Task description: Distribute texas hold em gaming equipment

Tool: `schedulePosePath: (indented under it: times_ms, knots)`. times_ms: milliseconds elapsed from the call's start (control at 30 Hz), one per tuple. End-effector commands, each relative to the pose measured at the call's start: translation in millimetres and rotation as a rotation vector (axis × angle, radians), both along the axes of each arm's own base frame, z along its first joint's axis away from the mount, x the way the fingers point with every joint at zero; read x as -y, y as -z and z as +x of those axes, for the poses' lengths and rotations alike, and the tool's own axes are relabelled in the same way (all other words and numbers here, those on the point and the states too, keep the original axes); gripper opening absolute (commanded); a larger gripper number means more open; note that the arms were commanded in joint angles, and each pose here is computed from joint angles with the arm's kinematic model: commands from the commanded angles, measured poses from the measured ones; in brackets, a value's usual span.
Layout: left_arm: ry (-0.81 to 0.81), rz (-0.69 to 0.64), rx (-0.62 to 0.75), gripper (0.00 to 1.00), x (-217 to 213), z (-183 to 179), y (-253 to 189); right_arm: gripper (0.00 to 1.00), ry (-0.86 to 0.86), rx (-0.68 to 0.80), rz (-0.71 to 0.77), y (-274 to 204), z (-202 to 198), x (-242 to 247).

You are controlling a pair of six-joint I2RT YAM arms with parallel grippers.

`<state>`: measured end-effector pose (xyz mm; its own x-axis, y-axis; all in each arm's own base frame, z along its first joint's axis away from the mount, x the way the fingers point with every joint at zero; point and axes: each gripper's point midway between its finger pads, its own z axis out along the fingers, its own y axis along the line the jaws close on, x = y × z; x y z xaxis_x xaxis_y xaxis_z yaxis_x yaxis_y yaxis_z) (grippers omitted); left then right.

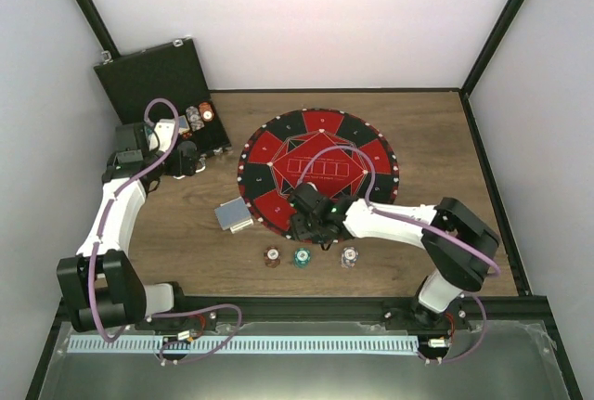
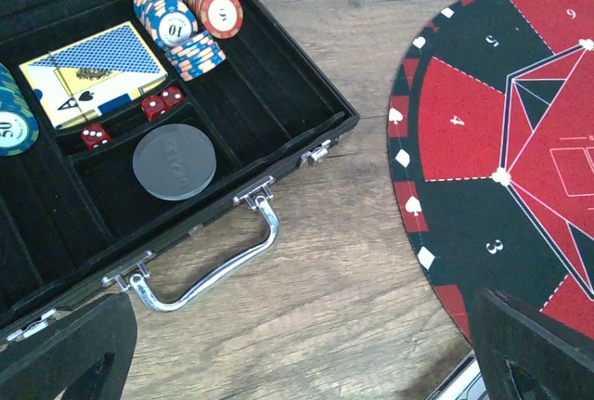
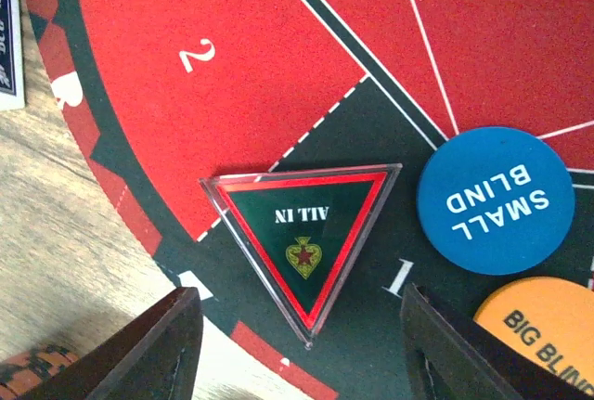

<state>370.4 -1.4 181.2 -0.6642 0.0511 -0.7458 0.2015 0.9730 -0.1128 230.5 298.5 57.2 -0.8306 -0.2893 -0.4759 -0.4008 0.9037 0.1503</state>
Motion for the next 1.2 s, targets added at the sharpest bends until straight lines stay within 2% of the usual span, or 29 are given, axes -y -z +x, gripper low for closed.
schedulePosePath:
  times_ms: [0, 733, 933, 1167]
  knots:
    - [0.015, -0.004, 0.019, 1.0, 2, -5, -9, 0.57, 0.003, -0.022, 0.012, -2, 2, -12]
    - [0.019, -0.046, 0.036, 1.0, 7, 1, -23, 0.35, -0.047, -0.032, -0.061, 30, 21, -30]
    - [0.022, -0.044, 0.041, 1.0, 7, -1, -27, 0.33, -0.052, -0.003, -0.056, 28, 45, -41]
    - [0.035, -0.051, 0.029, 1.0, 9, -2, -25, 0.31, -0.055, 0.045, -0.046, 21, 93, -58]
